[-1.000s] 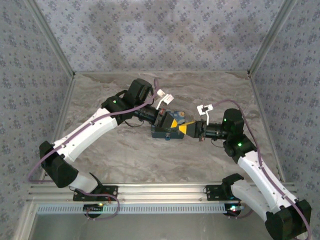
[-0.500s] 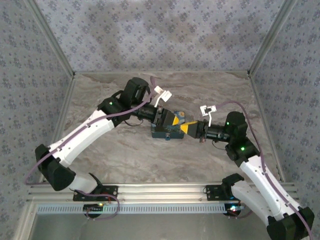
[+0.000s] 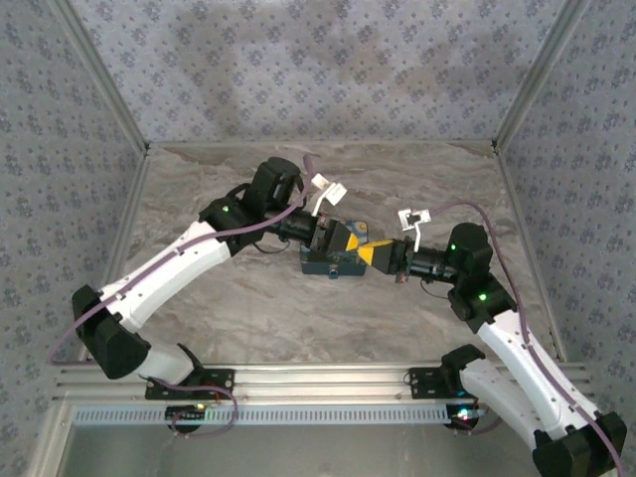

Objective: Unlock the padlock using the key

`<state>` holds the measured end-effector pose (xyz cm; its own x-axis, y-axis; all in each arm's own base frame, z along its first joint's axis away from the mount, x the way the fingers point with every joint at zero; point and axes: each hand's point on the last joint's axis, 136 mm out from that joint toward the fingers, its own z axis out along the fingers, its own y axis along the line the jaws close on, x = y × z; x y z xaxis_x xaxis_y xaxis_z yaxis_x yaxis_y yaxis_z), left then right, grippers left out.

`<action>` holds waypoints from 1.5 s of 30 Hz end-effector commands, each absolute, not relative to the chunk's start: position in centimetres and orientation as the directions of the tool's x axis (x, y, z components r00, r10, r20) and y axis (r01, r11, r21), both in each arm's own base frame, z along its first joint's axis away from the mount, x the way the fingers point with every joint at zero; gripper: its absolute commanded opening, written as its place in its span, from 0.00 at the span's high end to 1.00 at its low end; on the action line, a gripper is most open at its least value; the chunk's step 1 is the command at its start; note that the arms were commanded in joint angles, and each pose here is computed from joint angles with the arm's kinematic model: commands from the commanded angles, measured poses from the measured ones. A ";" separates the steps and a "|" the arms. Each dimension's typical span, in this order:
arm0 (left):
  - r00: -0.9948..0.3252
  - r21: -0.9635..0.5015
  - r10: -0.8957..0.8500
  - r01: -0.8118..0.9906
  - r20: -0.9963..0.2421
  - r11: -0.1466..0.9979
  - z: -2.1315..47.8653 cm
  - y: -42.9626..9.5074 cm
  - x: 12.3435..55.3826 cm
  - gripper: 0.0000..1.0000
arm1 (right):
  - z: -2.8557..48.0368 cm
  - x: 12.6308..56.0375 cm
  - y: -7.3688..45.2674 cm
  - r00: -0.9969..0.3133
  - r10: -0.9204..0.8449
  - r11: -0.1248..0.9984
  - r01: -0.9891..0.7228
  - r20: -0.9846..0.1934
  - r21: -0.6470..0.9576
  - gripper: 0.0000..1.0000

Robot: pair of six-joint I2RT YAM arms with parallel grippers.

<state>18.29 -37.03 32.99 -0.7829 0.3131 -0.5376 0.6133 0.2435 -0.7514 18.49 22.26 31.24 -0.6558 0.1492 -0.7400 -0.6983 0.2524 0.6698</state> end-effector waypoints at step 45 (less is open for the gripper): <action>-0.745 -0.724 0.313 0.659 -0.589 0.206 34.4 -37.3 18.1 1.00 | 32.9 17.8 22.3 -0.640 0.172 0.201 -0.722 -0.749 0.662 0.62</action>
<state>17.81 -37.25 32.75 -0.7717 0.3317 -0.5427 0.6247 0.2351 -0.7446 18.64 22.09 32.56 -0.6506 0.1833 -0.7370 -0.6983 0.2369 0.6754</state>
